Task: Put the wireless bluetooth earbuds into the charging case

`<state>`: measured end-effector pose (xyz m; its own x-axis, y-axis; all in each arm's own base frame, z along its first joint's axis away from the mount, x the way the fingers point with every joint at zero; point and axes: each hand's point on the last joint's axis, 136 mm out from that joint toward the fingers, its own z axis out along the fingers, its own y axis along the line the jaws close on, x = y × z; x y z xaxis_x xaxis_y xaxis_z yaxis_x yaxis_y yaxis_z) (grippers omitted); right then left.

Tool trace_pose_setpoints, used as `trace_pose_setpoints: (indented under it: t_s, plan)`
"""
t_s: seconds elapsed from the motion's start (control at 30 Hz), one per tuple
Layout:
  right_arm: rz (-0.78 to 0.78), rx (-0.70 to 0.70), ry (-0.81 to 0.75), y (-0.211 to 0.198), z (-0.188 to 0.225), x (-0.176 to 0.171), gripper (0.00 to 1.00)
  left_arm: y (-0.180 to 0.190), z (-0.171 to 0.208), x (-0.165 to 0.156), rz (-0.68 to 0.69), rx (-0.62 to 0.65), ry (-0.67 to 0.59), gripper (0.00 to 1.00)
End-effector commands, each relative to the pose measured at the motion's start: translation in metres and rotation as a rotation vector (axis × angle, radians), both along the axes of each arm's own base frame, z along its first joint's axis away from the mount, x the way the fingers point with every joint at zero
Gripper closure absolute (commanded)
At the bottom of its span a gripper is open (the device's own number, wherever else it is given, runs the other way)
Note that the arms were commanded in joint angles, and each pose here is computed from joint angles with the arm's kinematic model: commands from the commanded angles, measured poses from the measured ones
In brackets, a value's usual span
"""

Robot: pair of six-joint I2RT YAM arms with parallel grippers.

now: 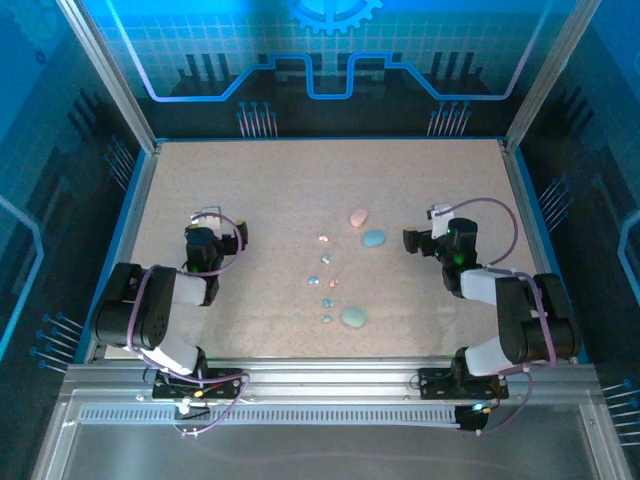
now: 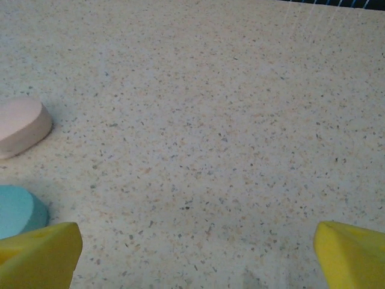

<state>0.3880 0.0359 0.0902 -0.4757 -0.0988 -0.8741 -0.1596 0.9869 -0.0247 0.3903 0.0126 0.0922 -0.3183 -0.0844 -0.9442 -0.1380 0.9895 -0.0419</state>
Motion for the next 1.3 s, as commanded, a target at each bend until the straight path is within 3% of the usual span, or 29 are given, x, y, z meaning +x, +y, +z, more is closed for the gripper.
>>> trace_pose_setpoints:
  t_s: [0.0,0.07,0.13,0.2,0.33,0.4,0.57,0.9,1.27]
  plan:
    - [-0.042,0.038,0.09,-0.002,0.028,0.0,0.0,-0.001,0.03,-0.005,-0.006,-0.01,-0.068,0.01]
    - [-0.074,0.089,0.154,-0.002,0.036,-0.006,0.0,-0.003,0.044,-0.01,-0.015,-0.007,-0.08,0.01]
    - [-0.209,0.212,0.221,-0.01,0.045,-0.014,0.0,-0.003,0.063,-0.016,-0.013,-0.034,-0.105,0.01]
    - [-0.31,0.349,0.397,-0.008,0.046,-0.033,0.0,0.0,0.081,-0.022,0.039,-0.156,-0.136,0.01]
    - [0.008,0.589,0.455,0.063,0.071,-0.053,0.08,-0.009,0.1,-0.038,0.077,-0.464,-0.129,0.01]
    - [0.059,0.584,0.451,0.087,0.074,-0.072,0.11,-0.036,0.107,-0.041,-0.067,-0.527,-0.098,0.01]
    - [0.249,0.487,0.502,0.137,0.059,-0.124,0.15,-0.085,0.099,-0.044,-0.253,-0.736,0.045,0.01]
    - [0.467,0.356,0.579,0.175,0.008,-0.194,0.22,-0.166,0.072,-0.056,-0.434,-0.597,0.202,0.01]
    - [0.603,0.253,0.736,0.203,-0.025,-0.218,0.21,-0.173,0.081,-0.061,-0.48,-0.575,0.177,0.01]
